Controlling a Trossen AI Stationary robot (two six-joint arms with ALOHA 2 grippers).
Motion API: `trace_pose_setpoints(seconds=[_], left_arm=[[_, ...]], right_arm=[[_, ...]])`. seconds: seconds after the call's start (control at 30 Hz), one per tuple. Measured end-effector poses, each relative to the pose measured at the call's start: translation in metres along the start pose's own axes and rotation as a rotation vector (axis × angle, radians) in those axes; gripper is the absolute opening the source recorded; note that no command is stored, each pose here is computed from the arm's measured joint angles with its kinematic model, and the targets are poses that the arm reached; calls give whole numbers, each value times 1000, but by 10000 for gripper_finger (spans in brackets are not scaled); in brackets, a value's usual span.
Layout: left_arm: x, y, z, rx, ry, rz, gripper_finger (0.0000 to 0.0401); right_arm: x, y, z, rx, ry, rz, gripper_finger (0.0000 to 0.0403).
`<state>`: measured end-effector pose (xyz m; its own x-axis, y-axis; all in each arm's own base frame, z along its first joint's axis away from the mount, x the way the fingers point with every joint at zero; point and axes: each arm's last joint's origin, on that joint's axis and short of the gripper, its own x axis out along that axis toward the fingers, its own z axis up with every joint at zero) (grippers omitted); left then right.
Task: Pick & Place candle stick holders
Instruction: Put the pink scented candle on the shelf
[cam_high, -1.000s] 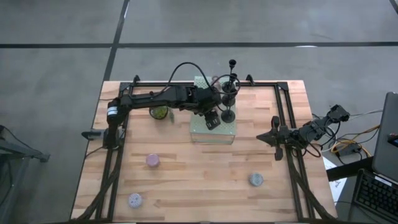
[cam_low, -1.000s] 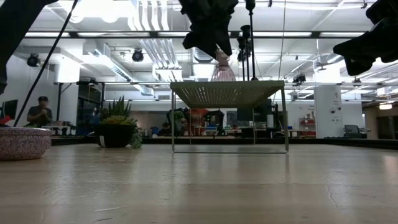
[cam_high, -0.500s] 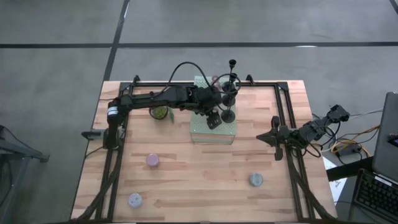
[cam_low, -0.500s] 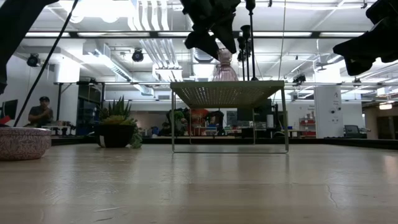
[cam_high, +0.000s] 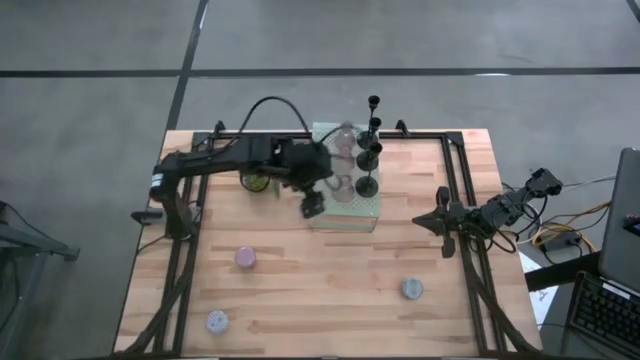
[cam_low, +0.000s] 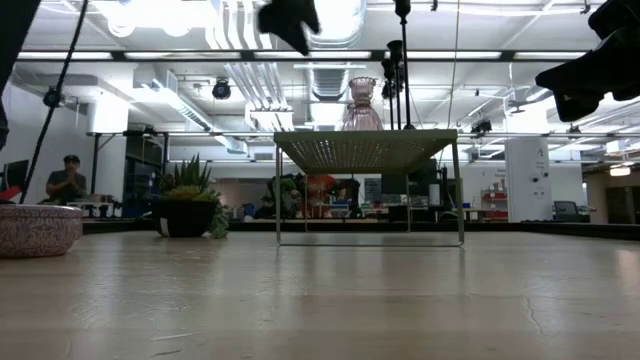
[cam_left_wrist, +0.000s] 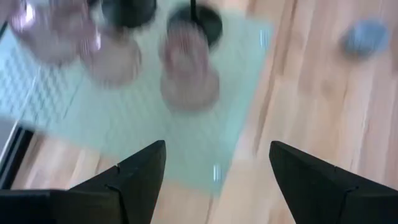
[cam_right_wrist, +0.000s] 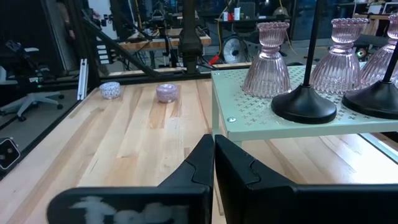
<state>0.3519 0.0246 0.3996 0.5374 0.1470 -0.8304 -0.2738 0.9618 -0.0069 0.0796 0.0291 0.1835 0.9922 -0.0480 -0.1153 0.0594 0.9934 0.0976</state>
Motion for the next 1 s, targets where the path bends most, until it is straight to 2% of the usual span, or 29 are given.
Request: trace_pose_setpoints(seconds=[0.17,0.43,0.63,0.8,1.0], left_arm=[[-18,-23,-33,30,132,96,297],[-27,-69,-96,-1,282,134,339],[-25,-93,-154,-29,338,158,342],[-14,-99,-198,-90,357,138,344],[8,-94,-234,-165,380,104,344]], right_arm=[[0,0,0,0,0,0,8],[0,0,0,0,0,0,8],[0,0,0,-2,0,0,8],[0,0,0,-2,0,0,8],[0,0,0,-2,0,0,8]])
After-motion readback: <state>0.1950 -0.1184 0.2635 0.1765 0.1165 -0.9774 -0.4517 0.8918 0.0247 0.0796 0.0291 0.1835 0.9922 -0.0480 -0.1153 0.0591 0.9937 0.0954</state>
